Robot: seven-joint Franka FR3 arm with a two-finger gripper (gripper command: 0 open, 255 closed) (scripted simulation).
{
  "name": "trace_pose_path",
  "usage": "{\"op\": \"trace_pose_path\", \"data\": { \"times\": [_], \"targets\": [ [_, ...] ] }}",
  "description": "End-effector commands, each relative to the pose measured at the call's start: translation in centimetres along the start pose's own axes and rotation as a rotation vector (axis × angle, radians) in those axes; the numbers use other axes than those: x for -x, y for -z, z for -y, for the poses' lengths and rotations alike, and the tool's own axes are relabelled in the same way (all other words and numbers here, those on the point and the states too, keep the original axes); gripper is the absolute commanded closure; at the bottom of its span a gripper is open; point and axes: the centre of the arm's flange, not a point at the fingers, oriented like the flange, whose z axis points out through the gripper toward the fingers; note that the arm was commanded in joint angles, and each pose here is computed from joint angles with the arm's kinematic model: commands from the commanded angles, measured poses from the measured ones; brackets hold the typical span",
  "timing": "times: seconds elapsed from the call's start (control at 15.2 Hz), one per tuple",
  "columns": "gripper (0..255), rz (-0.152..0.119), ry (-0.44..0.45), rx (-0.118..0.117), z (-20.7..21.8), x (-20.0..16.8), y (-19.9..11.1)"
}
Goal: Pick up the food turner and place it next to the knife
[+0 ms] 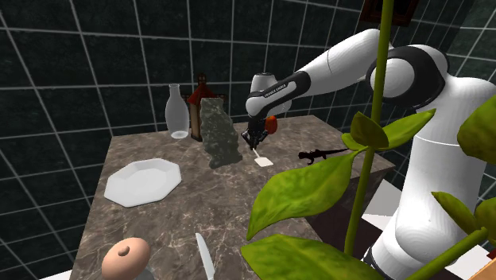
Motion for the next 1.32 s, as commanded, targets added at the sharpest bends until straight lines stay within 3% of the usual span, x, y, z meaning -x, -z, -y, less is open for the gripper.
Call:
{"op": "trace_pose_path", "data": {
  "times": [0.0,0.33,1.25],
  "targets": [
    [255,0.000,0.000,0.000,0.0,0.0,0.0],
    [255,0.000,0.000,0.000,0.0,0.0,0.0],
    [255,0.000,0.000,0.000,0.0,-0.5,7.4]
  ]
}}
